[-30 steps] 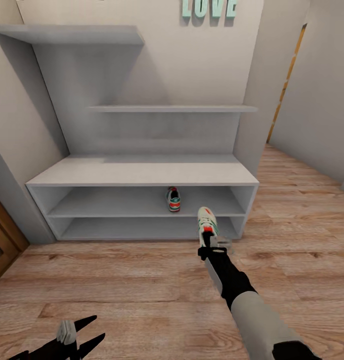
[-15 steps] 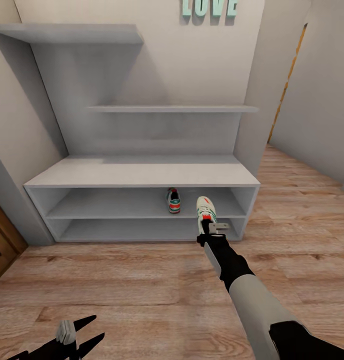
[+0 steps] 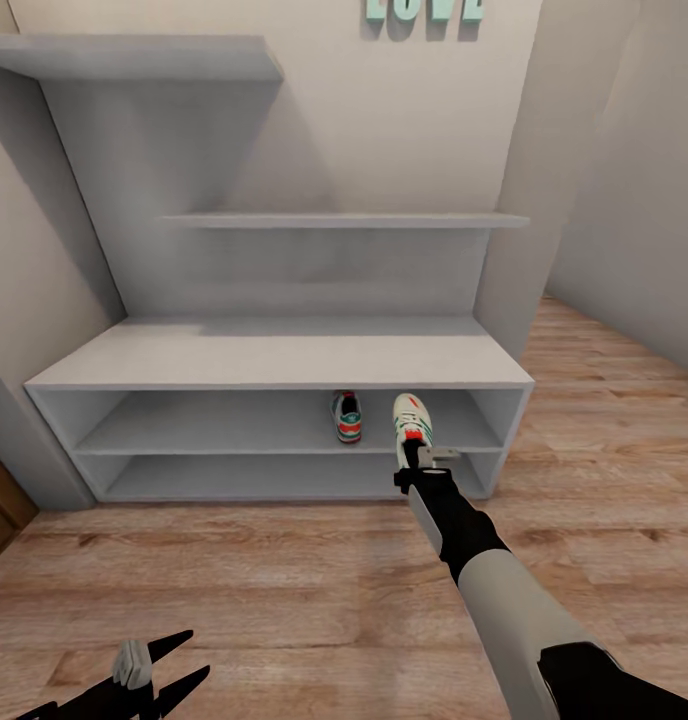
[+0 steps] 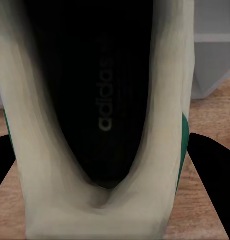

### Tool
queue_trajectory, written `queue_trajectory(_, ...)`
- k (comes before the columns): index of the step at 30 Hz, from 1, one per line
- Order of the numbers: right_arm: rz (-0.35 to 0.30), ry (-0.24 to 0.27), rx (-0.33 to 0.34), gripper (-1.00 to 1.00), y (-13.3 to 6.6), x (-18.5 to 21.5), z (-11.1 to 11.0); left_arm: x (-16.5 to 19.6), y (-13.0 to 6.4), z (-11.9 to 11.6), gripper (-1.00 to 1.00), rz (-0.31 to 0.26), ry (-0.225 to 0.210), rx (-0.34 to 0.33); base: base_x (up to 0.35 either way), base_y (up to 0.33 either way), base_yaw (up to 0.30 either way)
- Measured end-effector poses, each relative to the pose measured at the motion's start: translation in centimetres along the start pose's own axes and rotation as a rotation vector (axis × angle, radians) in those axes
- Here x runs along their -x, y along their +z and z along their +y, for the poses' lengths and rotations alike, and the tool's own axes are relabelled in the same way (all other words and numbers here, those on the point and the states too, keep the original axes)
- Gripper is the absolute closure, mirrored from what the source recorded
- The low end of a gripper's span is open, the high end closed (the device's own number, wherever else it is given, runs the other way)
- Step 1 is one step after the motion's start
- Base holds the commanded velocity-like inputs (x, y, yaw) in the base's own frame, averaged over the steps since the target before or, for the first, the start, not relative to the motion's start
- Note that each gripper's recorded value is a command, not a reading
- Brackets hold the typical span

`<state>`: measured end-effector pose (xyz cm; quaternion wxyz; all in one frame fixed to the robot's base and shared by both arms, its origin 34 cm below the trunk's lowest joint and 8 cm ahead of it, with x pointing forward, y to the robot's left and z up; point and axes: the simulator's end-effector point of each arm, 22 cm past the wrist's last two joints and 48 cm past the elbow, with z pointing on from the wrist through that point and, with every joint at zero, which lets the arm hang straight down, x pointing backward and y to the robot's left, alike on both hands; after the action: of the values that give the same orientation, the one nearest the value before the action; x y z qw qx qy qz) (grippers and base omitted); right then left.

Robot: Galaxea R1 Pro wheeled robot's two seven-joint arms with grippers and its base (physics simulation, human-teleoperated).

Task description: Pick up the two gym shoes and the two sandals from the corridor floor and place them onto the hallstand (shoe rack) in the corridor, making sure they are on the rack and not on the floor. Arrange them so the two gym shoes are next to each other and the two sandals are next to each other.

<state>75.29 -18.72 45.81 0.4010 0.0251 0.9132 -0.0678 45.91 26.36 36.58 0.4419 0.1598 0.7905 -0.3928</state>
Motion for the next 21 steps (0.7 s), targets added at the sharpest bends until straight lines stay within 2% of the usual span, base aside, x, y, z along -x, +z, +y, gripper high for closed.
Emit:
queue_trajectory(9,0.001,-0.002,-0.001,1.00,0.0,-0.1,0.0,0.0,0.0,0.0,-1.00,-0.001,0.000,0.000,0.010,0.000,0.000)
queue_trajectory(16,0.034,-0.008,0.001,1.00,0.4,-1.6,0.1,0.0,0.0,0.0,-1.00,0.002,-0.001,0.001,0.000,0.000,0.000)
queue_trajectory(21,0.059,-0.010,0.001,1.00,1.3,-3.0,0.3,-0.9,0.0,0.3,-1.00,0.017,-0.023,0.003,0.000,0.000,0.000)
